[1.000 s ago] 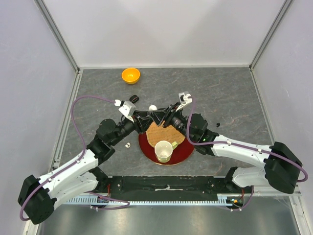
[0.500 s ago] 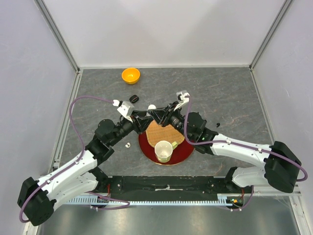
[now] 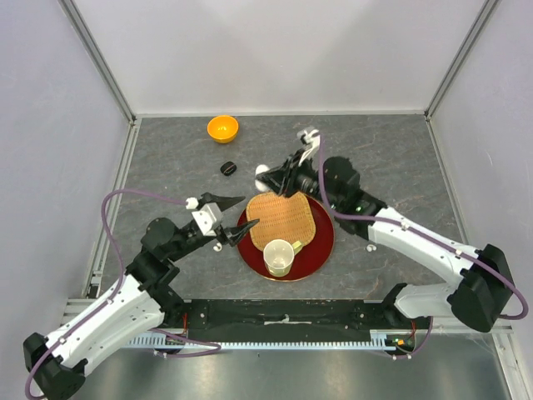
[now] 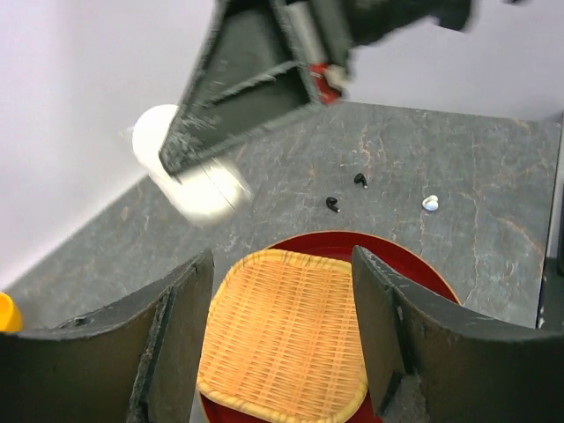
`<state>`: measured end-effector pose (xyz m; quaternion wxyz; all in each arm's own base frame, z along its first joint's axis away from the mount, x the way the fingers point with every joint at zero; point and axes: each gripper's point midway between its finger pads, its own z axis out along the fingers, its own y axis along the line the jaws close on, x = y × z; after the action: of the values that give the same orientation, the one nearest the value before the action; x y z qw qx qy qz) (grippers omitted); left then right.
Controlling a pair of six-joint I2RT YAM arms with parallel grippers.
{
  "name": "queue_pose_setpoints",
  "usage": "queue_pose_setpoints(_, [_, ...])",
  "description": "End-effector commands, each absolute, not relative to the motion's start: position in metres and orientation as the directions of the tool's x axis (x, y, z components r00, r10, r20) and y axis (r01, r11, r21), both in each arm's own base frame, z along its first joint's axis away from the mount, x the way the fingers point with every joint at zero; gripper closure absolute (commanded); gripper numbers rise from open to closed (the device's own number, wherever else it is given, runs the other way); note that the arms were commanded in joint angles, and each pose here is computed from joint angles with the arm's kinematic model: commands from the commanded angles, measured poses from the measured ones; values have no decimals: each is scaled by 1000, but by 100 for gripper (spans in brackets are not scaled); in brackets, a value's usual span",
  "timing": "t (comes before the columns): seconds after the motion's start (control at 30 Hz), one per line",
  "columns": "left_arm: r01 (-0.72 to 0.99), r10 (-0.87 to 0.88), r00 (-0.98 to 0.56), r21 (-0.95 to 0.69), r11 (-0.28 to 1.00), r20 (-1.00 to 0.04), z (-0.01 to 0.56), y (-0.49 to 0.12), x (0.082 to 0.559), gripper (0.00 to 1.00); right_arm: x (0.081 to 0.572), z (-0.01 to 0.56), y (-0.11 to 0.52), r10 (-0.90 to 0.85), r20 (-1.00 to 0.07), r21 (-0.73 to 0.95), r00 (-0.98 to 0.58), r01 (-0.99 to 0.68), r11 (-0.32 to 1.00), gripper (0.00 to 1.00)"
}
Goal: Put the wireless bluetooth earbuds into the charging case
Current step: Pick up the charging case at the center of the board.
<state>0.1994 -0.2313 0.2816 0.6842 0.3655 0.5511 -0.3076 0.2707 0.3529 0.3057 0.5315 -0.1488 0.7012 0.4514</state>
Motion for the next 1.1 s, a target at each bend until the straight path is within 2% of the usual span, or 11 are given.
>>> queue_pose_setpoints(0.0, [800,70,416,402,445,-907,284,-228,179,30,261,321,346,130,-878,475,-461,-799,370,99])
queue_pose_setpoints(0.03, [793,75,429,415,446,-900,285,-226,178,30,265,313,344,85,-884,458,-460,-814,357,98])
queue_pose_setpoints(0.07, [792,79,436,423,440,-897,284,-226,176,30,251,310,348,29,-882,458,-469,-843,284,97])
queue_pose_setpoints(0.17, [791,56,472,451,413,-880,292,-228,169,29,230,302,349,-81,-894,424,-441,-890,168,94])
queue_pose_setpoints(0.3, [811,31,464,439,386,-885,292,-234,167,29,210,299,345,-137,-907,393,-399,-917,70,93])
queue_pose_setpoints(0.57, [831,-10,479,449,329,-878,287,-248,164,28,196,304,343,-154,-906,398,-394,-917,2,93])
queue_pose_setpoints(0.83, [762,-17,580,534,366,-815,290,-246,170,28,194,297,347,-169,-877,460,-450,-888,-19,93])
queue_pose_setpoints(1.07, [701,-7,649,595,393,-760,291,-244,173,23,197,306,353,-125,-860,502,-495,-864,-34,93])
